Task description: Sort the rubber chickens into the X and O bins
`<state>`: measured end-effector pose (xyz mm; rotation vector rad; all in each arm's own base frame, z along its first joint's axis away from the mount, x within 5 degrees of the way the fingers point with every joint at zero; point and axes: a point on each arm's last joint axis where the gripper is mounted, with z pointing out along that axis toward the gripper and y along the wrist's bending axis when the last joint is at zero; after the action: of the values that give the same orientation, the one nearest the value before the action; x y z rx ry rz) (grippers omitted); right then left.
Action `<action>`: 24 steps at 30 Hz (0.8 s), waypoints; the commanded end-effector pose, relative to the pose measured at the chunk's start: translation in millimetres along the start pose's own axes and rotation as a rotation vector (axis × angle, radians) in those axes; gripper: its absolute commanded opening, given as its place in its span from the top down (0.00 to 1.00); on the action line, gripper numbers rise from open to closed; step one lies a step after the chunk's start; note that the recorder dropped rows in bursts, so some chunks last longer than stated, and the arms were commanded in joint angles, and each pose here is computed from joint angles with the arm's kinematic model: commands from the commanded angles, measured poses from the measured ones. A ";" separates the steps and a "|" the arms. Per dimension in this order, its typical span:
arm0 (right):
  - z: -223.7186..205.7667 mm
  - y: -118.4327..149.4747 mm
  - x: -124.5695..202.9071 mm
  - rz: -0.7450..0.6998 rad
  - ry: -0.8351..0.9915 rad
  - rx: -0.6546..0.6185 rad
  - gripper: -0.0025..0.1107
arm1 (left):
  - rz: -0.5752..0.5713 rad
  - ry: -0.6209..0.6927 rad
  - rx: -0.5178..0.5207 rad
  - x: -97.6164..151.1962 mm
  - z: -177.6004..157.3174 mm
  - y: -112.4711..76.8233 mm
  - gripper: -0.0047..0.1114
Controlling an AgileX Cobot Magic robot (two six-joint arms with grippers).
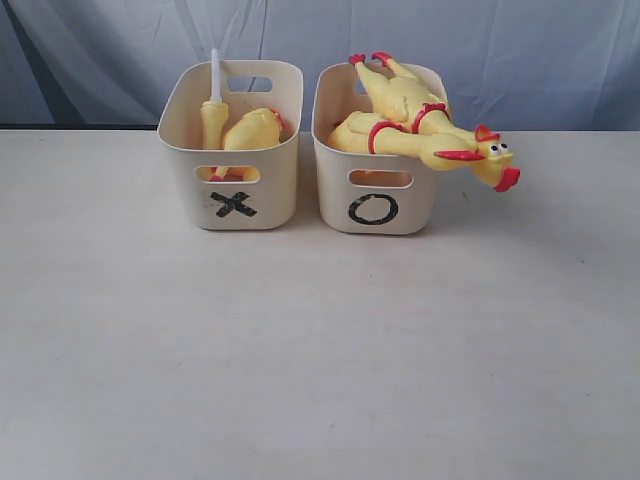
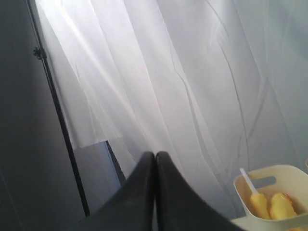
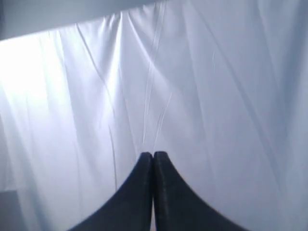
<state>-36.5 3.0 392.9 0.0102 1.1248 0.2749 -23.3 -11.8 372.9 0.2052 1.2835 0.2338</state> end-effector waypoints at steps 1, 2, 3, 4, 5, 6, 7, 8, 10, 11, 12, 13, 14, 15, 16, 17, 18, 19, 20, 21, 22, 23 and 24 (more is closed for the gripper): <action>-0.3 -2.5 -6.4 -0.109 -0.102 0.033 0.99 | 0.027 -0.085 -0.080 13.4 9.6 2.5 0.96; 1.4 -3.8 -2.4 -0.124 -0.100 0.039 0.99 | 0.030 -0.080 -0.084 19.1 12.2 1.7 0.96; 3.8 -5.5 4.4 -0.128 -0.090 0.042 0.99 | 0.028 -0.067 -0.082 25.5 14.6 0.4 0.96; 6.0 -7.2 11.7 -0.127 -0.075 0.045 0.99 | 0.026 -0.051 -0.079 32.2 17.0 -1.0 0.96; 9.0 -9.6 22.7 -0.126 -0.045 0.049 0.99 | 0.025 -0.040 -0.078 38.6 19.2 -2.3 0.96; 11.6 -12.2 34.7 -0.124 -0.012 0.054 0.99 | 0.024 -0.028 -0.077 44.8 21.2 -3.6 0.96; 14.0 -14.9 47.4 -0.123 0.023 0.059 0.99 | 0.023 -0.025 -0.079 49.1 22.6 -4.3 0.96; 15.8 -17.5 59.6 -0.122 0.050 0.064 0.99 | 0.022 -0.023 -0.082 54.2 24.2 -5.1 0.96; 18.0 -22.0 80.4 -0.120 0.090 0.071 0.99 | 0.030 -0.013 -0.087 63.6 26.8 -6.8 0.96; 18.7 -24.4 91.3 -0.119 0.109 0.075 0.99 | 0.040 -0.003 -0.087 68.6 27.9 -7.7 0.96; 18.8 -26.7 102.5 -0.118 0.132 0.079 0.99 | 0.048 0.010 -0.086 73.7 28.9 -8.8 0.96; 18.6 -28.5 111.9 -0.117 0.159 0.083 0.99 | 0.047 0.026 -0.081 79.3 29.8 -10.2 0.96; 18.0 -30.7 123.1 -0.116 0.188 0.087 0.99 | 0.046 0.043 -0.076 85.2 30.8 -11.7 0.96; 16.9 -32.8 133.9 -0.114 0.220 0.092 0.99 | 0.044 0.062 -0.071 91.6 31.6 -13.3 0.96; 15.7 -34.6 143.5 -0.113 0.249 0.095 0.99 | 0.043 0.080 -0.065 97.9 32.4 -15.0 0.96; 14.4 -36.2 152.1 -0.112 0.275 0.099 0.99 | 0.042 0.094 -0.061 102.9 32.8 -16.3 0.96; 13.1 -37.7 159.6 -0.111 0.295 0.102 0.99 | 0.041 0.110 -0.056 108.9 33.3 -17.8 0.96; 10.6 -39.9 171.9 -0.110 0.328 0.106 0.99 | 0.047 0.142 -0.048 120.1 33.9 -20.7 0.96; 9.0 -41.1 178.3 -0.109 0.348 0.109 0.99 | 0.055 0.161 -0.043 126.2 34.1 -22.2 0.96; 6.6 -42.8 187.6 -0.110 0.376 0.112 0.99 | 0.064 0.192 -0.034 138.0 34.1 -25.2 0.96; 5.4 -43.6 191.8 -0.112 0.389 0.114 0.99 | 0.067 0.202 -0.033 143.6 34.1 -26.5 0.96; 3.4 -44.8 198.0 -0.132 0.410 0.113 0.99 | 0.080 0.222 -0.028 152.3 33.7 -28.7 0.96; 2.5 -45.4 201.1 -0.134 0.416 0.114 0.99 | 0.085 0.231 -0.025 156.4 33.5 -29.7 0.96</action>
<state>55.4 4.7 214.3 -0.0057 1.5496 0.1225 50.1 3.0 239.9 0.2071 1.4914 0.3391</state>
